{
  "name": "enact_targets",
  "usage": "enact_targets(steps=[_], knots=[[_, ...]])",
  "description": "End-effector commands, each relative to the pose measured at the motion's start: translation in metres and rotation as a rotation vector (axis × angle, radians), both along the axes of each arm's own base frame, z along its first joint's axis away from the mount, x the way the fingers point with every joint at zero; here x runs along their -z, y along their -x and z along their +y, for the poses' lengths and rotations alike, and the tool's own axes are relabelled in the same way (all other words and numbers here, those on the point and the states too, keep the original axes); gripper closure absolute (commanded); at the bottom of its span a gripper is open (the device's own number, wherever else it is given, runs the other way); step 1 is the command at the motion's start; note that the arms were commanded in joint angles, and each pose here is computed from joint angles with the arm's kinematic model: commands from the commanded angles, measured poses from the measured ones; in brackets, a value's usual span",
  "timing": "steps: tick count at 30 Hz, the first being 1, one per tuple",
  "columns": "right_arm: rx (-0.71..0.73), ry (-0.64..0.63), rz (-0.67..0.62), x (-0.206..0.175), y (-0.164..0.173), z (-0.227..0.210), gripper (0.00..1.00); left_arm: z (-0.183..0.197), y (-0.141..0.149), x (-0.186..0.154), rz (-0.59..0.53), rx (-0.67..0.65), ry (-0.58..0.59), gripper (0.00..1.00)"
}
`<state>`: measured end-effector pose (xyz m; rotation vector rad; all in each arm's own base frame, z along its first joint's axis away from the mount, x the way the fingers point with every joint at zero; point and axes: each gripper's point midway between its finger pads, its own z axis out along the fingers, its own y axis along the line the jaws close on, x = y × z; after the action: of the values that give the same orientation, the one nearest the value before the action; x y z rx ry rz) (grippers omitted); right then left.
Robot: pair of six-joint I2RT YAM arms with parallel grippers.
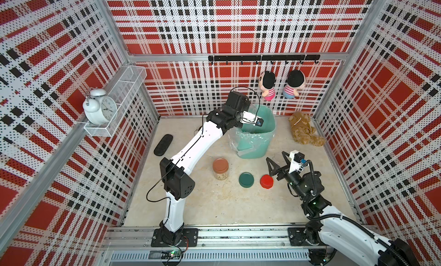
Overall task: Empty moldy peanuts from jars
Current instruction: Pour the moldy peanuts from the jar into the trash bin.
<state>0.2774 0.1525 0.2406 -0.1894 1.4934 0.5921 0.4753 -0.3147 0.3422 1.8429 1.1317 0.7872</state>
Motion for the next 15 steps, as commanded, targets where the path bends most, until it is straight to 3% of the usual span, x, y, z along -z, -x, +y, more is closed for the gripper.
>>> enact_targets(steps=[1,4,10,15], knots=[[0.0,-0.03,-0.044,-0.015,0.001,-0.002,0.0,0.016,-0.014,-0.05,-0.149,-0.103,0.069,1.0],[0.001,-0.028,-0.045,-0.015,0.001,-0.002,0.0,0.031,-0.014,-0.056,-0.147,-0.133,0.074,1.0],[-0.002,-0.039,-0.041,-0.013,0.0,-0.002,0.0,0.047,-0.014,-0.032,-0.208,-0.192,-0.157,1.0],[-0.008,-0.047,-0.042,-0.014,0.001,-0.001,0.0,0.041,-0.015,-0.062,-0.263,-0.179,-0.1,1.0]])
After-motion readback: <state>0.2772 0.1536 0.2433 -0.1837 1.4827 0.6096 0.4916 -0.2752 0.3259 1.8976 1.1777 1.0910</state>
